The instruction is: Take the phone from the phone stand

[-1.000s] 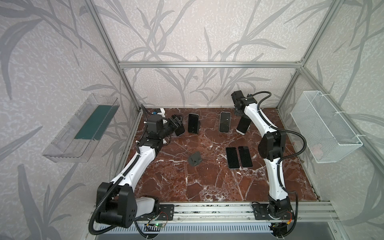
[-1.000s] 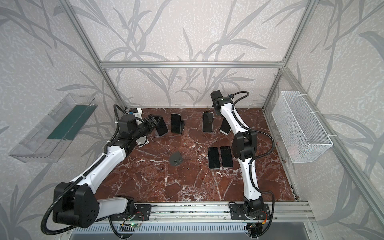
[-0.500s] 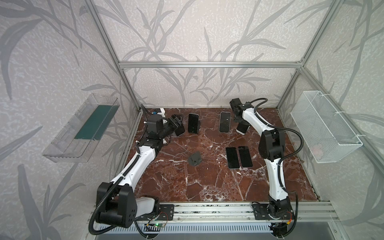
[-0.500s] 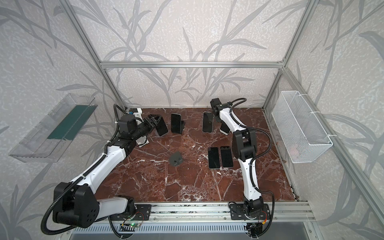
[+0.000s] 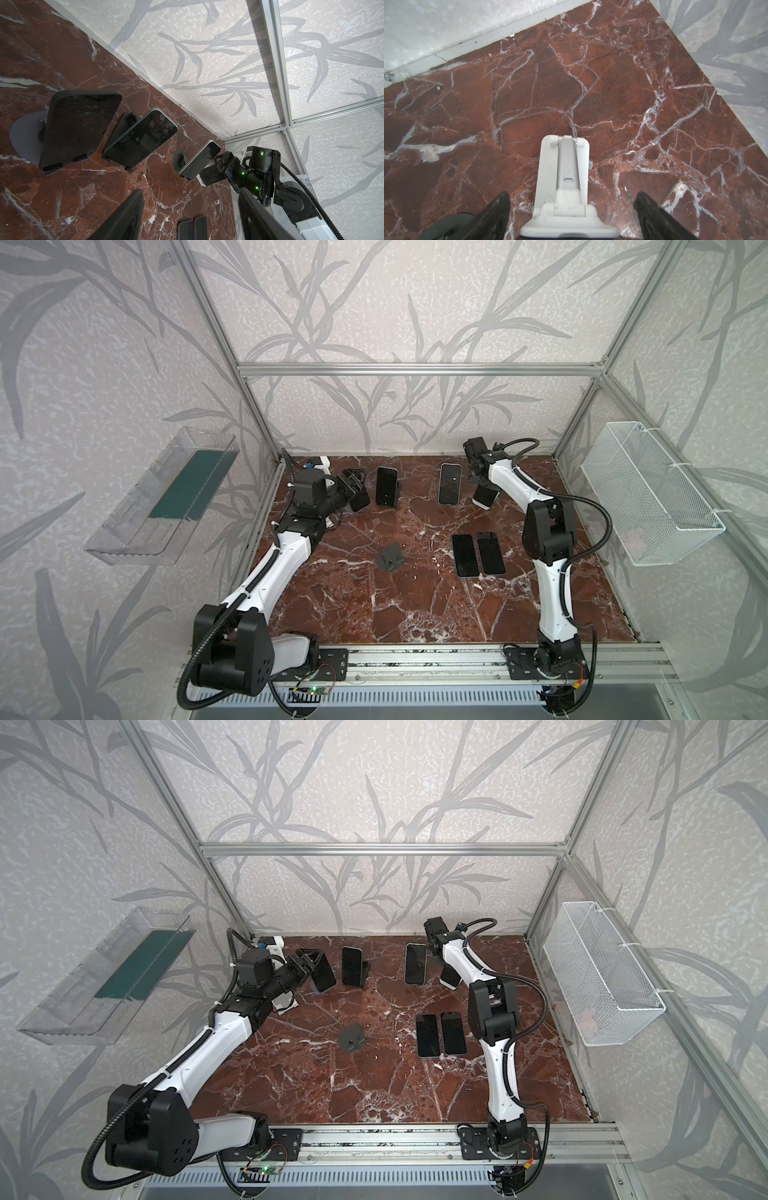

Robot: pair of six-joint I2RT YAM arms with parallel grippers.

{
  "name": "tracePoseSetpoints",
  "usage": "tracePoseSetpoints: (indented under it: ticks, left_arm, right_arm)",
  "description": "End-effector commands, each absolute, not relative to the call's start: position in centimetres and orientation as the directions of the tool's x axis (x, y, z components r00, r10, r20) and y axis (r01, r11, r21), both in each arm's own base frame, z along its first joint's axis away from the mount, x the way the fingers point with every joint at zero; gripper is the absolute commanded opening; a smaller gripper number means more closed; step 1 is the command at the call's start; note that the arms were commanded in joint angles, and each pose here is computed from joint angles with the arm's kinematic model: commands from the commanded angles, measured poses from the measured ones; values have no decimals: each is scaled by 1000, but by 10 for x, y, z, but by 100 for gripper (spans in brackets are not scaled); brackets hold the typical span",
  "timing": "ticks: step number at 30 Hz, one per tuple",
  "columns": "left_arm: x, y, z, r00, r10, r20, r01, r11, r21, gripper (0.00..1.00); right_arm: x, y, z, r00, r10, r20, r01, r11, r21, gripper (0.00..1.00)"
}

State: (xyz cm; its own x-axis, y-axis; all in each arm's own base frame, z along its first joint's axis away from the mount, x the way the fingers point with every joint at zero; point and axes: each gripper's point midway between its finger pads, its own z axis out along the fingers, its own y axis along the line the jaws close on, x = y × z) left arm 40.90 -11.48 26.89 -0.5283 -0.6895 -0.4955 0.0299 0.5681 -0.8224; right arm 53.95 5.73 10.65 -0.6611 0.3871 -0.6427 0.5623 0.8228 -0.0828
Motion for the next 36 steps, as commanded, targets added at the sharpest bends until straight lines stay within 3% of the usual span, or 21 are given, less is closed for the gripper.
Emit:
tracePoseSetpoints:
  ticks: [1,23,36]
  left_arm:
    - [407,-115,284,-514,-693,-505,67,555,-829,73]
    - [409,-118,283,-521,-698,-492,77,535,-841,73]
    - [405,-116,292,-504,-688,-522,98,555,-826,73]
  right_arm:
    - [537,57,118,-623,424,-657,579,815,-23,86]
    - [534,59,122,-590,382,-711,514,857,33,73]
    - [524,64,150,-581,361,-729,451,889,81,70]
